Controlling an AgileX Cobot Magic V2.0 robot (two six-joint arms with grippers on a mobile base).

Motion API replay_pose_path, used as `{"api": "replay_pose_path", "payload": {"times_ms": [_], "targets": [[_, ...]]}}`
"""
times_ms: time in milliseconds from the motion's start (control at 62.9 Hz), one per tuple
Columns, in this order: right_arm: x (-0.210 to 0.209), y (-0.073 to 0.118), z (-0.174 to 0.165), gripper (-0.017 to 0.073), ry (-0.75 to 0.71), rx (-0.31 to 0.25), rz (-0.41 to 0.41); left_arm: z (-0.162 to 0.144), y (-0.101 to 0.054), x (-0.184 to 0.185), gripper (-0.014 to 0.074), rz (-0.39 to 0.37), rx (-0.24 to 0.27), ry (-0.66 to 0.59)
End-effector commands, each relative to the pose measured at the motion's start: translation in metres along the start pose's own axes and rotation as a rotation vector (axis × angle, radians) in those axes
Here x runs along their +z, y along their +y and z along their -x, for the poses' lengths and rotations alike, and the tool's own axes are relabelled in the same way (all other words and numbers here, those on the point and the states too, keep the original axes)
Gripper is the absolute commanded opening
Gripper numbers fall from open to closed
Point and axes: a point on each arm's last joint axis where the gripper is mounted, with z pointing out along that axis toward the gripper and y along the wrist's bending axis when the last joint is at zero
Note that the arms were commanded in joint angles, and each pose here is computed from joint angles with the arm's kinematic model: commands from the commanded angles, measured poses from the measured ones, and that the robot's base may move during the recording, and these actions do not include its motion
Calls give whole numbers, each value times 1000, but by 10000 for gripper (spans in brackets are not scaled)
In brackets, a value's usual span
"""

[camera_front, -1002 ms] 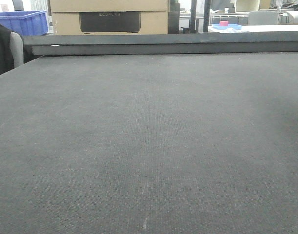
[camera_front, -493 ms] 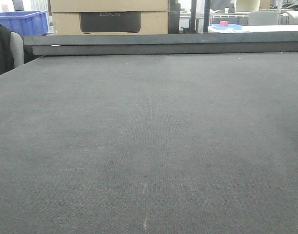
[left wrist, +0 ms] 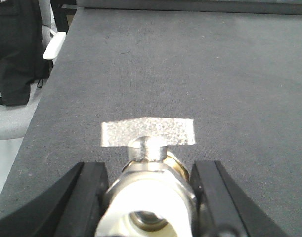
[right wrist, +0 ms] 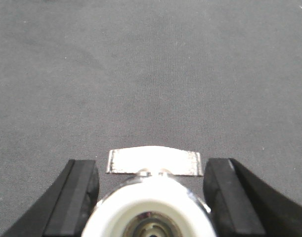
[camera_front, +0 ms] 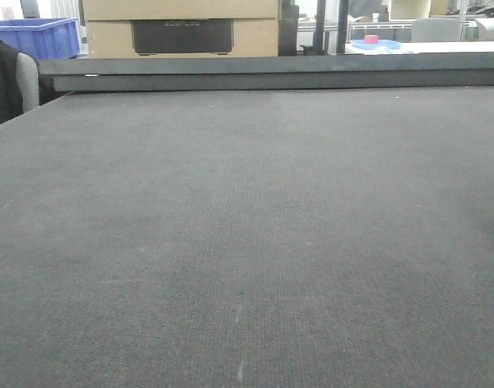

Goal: Place valve from conveyor to right shelf box
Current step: 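Lift both held valves up off the conveyor belt, then drive the base to the steel shelf while holding both valves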

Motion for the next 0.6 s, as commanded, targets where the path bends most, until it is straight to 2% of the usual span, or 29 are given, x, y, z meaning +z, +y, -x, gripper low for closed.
{"api": "replay_pose_path", "payload": {"times_ms": [0, 588], "targets": [[-5, -1, 8, -162, -89, -7, -10, 6, 0, -3, -111, -3, -8, -66], [-5, -1, 8, -162, -89, -7, -10, 6, 0, -3, -111, -3, -8, -66]]}}
